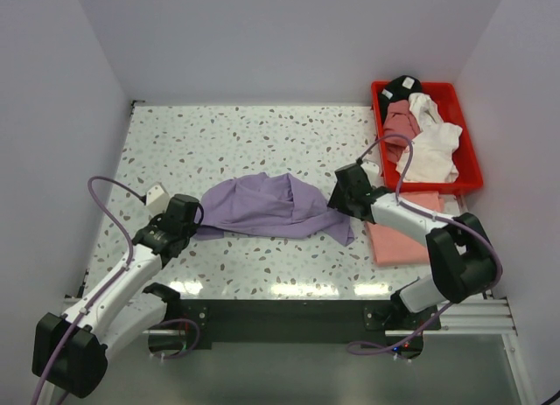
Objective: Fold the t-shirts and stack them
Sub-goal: Flatten the tshirt out
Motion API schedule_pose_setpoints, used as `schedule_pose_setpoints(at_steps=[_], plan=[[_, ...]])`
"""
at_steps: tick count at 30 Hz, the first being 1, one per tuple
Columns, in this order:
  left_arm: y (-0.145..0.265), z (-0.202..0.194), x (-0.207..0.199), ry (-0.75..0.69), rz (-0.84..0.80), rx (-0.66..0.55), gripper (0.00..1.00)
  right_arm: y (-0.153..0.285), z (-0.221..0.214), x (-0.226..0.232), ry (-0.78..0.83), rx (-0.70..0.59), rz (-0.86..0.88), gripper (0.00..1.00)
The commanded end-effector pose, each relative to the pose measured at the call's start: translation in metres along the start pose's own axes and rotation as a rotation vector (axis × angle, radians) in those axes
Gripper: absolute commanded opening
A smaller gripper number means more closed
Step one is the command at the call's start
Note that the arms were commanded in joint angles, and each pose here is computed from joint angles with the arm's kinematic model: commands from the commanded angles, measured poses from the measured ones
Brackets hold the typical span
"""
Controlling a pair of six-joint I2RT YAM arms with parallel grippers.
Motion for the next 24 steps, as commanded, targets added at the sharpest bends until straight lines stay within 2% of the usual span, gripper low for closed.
schedule_pose_setpoints(at_steps=[1, 9, 19, 22, 24], plan=[[0.002, 0.014, -0.005, 0.021, -0.006, -0.051, 0.00, -0.003, 0.004, 0.003, -0.043, -0.029, 0.014, 0.61], [0.002, 0.014, -0.004, 0.025, -0.006, -0.053, 0.00, -0.007, 0.001, -0.002, -0.039, -0.039, -0.010, 0.47], [0.004, 0.014, -0.005, 0.032, -0.022, -0.049, 0.00, -0.021, 0.002, -0.003, -0.028, -0.059, -0.048, 0.46], [0.005, 0.015, -0.005, 0.032, -0.024, -0.051, 0.00, -0.024, 0.003, -0.002, -0.025, -0.067, -0.046, 0.36], [0.005, 0.015, -0.005, 0.033, -0.024, -0.053, 0.00, -0.024, 0.005, -0.002, -0.019, -0.073, -0.043, 0.26]])
Point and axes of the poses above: each gripper's point midway between its finger pads, its own y axis back along the fingers, its own x axis along the line the jaws close on, z = x × y, the point moved 6 cm from there along y, back along the fingers, and after that the axes turned 9 degrees about -y, right-handed, at the moved point
